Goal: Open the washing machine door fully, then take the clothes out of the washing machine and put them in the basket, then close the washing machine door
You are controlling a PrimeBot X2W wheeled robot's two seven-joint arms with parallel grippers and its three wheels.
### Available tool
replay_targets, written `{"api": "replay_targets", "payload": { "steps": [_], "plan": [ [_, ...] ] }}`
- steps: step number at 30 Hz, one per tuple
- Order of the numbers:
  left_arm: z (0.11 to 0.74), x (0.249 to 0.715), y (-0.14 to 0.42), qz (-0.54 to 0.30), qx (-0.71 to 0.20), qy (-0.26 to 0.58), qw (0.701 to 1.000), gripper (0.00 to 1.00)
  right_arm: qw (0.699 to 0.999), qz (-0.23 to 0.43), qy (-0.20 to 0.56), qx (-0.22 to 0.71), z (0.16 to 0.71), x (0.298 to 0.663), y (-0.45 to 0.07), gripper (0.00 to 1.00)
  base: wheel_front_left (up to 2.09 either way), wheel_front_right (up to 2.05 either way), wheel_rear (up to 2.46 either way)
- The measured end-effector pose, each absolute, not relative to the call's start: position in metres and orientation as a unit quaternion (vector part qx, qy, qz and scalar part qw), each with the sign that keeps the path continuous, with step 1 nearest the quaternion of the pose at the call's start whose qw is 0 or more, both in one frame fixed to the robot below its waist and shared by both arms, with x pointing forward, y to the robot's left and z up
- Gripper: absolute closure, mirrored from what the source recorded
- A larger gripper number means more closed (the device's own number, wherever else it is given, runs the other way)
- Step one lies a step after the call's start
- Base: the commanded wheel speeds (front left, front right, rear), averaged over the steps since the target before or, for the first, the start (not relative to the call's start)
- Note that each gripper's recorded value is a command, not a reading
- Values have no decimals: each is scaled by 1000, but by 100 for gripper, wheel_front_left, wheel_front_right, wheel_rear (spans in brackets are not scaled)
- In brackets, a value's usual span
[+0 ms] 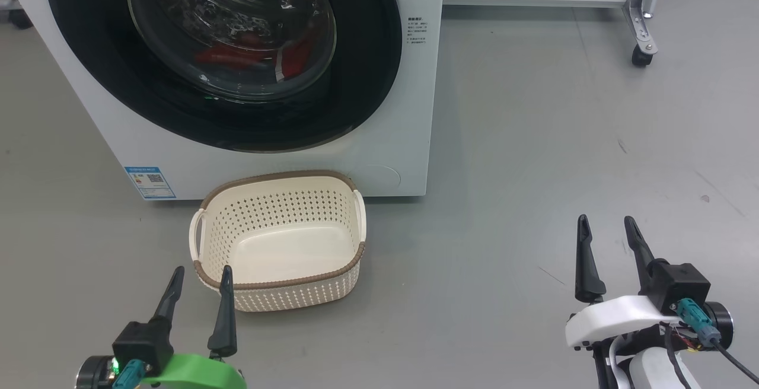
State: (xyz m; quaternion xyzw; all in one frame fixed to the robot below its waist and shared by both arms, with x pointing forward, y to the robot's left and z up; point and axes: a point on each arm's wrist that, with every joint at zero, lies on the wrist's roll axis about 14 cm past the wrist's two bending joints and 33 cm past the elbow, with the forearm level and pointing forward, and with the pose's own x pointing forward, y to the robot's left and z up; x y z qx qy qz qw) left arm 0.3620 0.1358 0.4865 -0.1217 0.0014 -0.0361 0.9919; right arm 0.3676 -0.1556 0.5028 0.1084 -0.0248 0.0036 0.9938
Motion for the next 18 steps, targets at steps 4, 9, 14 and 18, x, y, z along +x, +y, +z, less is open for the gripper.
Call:
{"api": "replay_targets", "payload": {
  "steps": [4, 9, 14, 18],
  "plan": [
    [485, 362, 136, -35, -122, 4, 992, 0, 994, 3, -22, 108, 501, 367, -156, 0, 0, 0, 0],
    [484, 362, 138, -29, -121, 6, 992, 0, 994, 4, -20, 109, 499, 367, -155, 0, 0, 0, 0],
    [483, 361, 138, -28, -121, 8, 992, 0, 994, 4, -17, 110, 498, 367, -155, 0, 0, 0, 0],
    [481, 361, 138, -28, -120, 9, 992, 0, 994, 4, -14, 110, 496, 367, -154, 0, 0, 0, 0]
  ]
}}
